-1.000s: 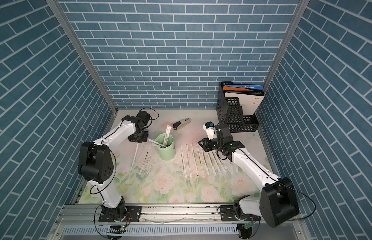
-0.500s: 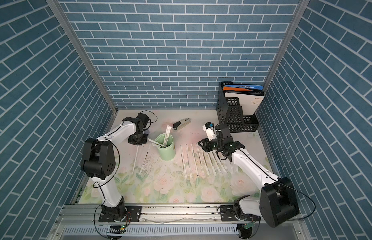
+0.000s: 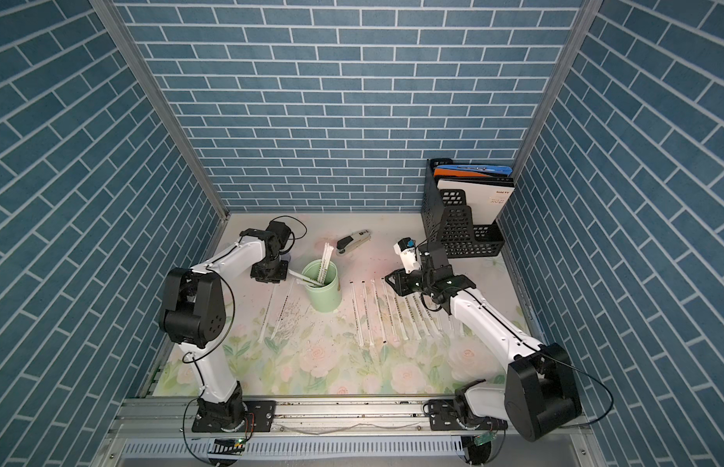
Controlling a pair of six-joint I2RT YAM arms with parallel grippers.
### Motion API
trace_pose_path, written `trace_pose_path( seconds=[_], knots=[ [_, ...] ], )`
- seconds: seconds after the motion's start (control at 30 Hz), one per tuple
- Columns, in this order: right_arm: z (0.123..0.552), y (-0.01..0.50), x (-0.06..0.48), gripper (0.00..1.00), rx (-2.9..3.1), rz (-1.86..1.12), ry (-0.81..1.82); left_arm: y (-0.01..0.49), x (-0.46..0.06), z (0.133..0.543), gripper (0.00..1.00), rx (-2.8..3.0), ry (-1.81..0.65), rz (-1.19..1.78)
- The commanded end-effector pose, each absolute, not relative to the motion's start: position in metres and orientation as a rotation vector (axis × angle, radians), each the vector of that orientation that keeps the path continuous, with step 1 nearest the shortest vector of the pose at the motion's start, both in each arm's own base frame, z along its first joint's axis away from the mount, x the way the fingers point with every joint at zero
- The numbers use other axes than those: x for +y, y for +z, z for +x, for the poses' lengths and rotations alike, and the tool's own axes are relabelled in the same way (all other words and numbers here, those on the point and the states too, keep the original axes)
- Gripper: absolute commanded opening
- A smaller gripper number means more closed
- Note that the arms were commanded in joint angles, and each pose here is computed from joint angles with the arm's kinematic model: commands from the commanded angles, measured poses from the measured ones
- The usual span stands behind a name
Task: Take the straws out of the storage container
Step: Place the straw at the center of the board.
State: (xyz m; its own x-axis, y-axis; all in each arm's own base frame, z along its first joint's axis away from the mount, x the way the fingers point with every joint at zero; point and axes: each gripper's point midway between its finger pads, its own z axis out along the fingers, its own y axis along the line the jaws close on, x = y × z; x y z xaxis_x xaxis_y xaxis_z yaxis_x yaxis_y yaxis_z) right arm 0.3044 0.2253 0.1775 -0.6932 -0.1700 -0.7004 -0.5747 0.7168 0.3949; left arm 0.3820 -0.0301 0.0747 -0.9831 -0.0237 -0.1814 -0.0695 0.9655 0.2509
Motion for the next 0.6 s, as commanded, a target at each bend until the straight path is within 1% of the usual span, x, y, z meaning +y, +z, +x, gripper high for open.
trace_pose_path(
  seconds=[0.0, 0.13, 0.27, 0.47, 0.57],
  knots=[
    [0.303, 0.175, 0.230, 0.31, 2.264, -0.578, 0.832, 0.105, -0.027, 0.393, 0.32, 2.850, 0.361, -0.135],
    [0.303, 0.176, 0.229, 0.31, 2.265, -0.567, 0.834, 0.149, -0.036, 0.404, 0.39, 2.710, 0.239, -0.164],
    [0.300, 0.180, 0.229, 0.31, 2.260, -0.555, 0.850, 0.208, -0.058, 0.414, 0.47, 2.502, 0.014, -0.129],
    [0.296, 0.186, 0.226, 0.31, 2.249, -0.531, 0.855, 0.289, -0.095, 0.405, 0.48, 2.202, -0.299, 0.002],
    [0.295, 0.186, 0.226, 0.31, 2.256, -0.524, 0.857, 0.306, -0.117, 0.397, 0.51, 2.129, -0.378, 0.096]
  ],
)
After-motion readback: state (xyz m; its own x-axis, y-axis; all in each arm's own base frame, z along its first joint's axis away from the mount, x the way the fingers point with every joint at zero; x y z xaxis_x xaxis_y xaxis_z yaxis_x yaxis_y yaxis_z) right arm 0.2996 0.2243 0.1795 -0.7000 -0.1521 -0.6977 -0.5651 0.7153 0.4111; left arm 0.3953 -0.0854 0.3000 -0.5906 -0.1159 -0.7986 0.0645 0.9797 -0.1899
